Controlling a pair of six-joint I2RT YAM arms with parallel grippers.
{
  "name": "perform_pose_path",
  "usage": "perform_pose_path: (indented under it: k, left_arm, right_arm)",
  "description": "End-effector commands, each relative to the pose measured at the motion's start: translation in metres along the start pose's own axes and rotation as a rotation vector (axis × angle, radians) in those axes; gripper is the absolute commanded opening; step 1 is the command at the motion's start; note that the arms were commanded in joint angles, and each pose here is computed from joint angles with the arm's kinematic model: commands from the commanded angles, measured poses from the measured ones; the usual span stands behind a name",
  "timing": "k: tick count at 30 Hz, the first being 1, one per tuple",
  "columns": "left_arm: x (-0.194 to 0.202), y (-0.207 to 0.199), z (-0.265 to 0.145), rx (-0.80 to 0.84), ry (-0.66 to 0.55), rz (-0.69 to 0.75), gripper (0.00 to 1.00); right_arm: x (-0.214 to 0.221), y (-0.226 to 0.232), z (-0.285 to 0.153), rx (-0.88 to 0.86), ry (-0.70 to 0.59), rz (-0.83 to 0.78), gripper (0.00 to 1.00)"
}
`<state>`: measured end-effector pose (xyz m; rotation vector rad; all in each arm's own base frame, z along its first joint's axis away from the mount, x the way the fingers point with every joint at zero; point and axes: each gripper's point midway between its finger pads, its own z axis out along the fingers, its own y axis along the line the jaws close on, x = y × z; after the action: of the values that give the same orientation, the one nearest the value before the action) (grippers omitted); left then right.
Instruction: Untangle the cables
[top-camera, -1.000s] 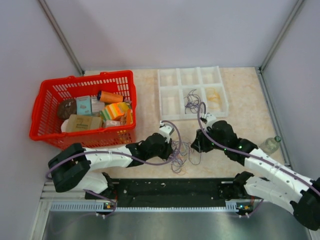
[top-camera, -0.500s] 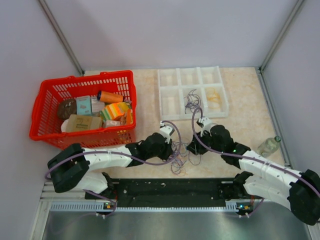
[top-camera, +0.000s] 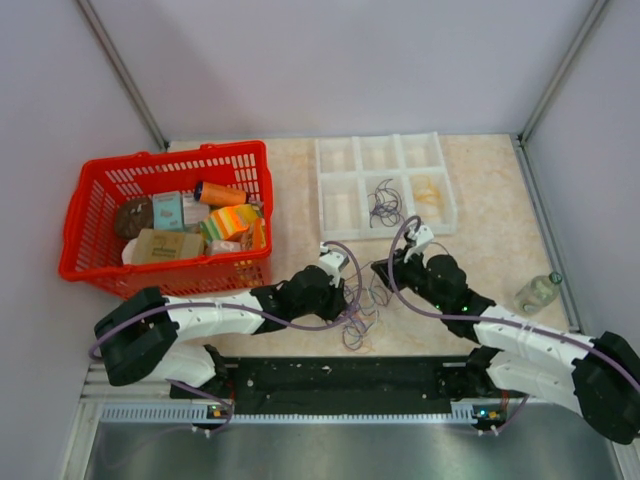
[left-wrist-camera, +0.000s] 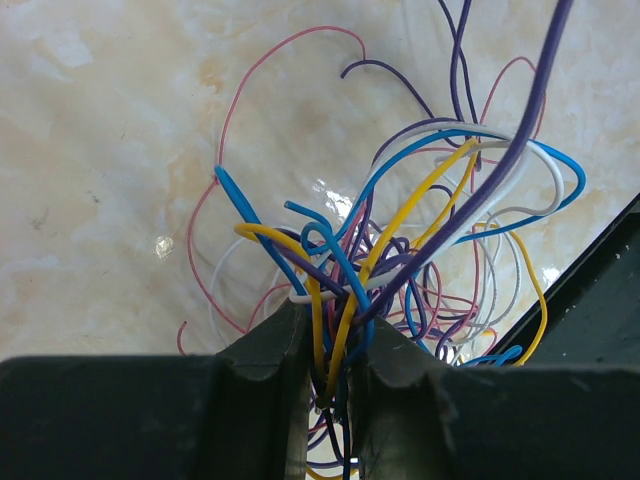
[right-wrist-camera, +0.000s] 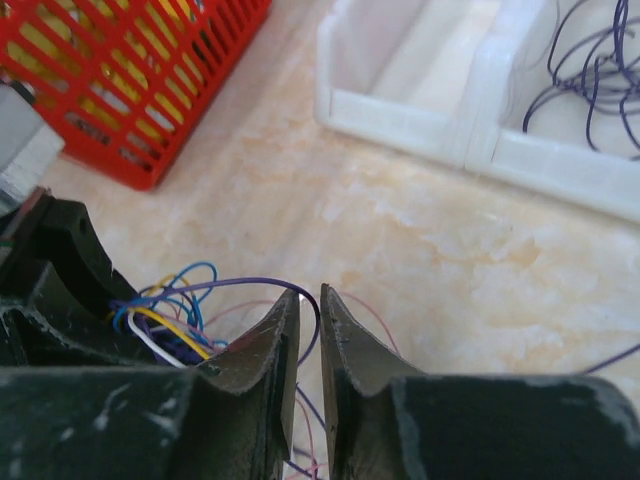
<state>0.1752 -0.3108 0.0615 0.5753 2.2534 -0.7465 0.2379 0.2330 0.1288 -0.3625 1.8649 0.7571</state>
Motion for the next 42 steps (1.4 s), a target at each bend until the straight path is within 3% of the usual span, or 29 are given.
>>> perform_pose_path:
  k: [1, 10, 16, 19, 22, 24, 27, 31, 36, 42]
  left_arm:
    - [-0.024, -0.013, -0.004, 0.040, -0.066, -0.021, 0.21]
    - [-0.024, -0.015, -0.008, 0.052, -0.062, -0.019, 0.21]
    - [-0.024, -0.016, -0.009, 0.055, -0.062, -0.026, 0.21]
    - [-0.021, -0.014, -0.010, 0.050, -0.058, -0.032, 0.21]
    - [-0.017, -0.003, -0.009, -0.012, -0.055, -0.064, 0.27]
    - [-0.013, 0.015, -0.006, -0.112, -0.055, -0.107, 0.28]
    - [-0.003, 0.032, 0.000, -0.204, -0.038, -0.153, 0.26]
    - [0.010, 0.039, 0.011, -0.226, -0.022, -0.175, 0.17]
    - [0.014, 0.039, 0.014, -0.210, -0.039, -0.187, 0.01]
    - [0.012, 0.049, 0.008, -0.267, -0.050, -0.167, 0.00]
  right_arm:
    - [-0.021, 0.008, 0.007, -0.035, -0.129, -0.006, 0.18]
    - [-0.015, 0.008, 0.021, -0.033, -0.147, -0.070, 0.35]
    - [-0.012, 0.016, 0.035, -0.017, -0.134, -0.156, 0.39]
    - [-0.013, 0.015, 0.042, 0.011, -0.152, -0.172, 0.31]
    - [-0.029, 0.010, 0.040, 0.130, -0.180, -0.172, 0.01]
    - [-0.059, 0.012, 0.026, 0.231, -0.214, -0.150, 0.00]
    - [-0.105, 0.011, -0.018, 0.318, -0.295, 0.045, 0.00]
    - [-0.184, 0.037, -0.079, 0.230, -0.412, 0.216, 0.00]
    - [-0.271, 0.069, -0.126, 0.156, -0.480, 0.171, 0.00]
    - [-0.385, 0.092, -0.180, 0.179, -0.644, 0.013, 0.00]
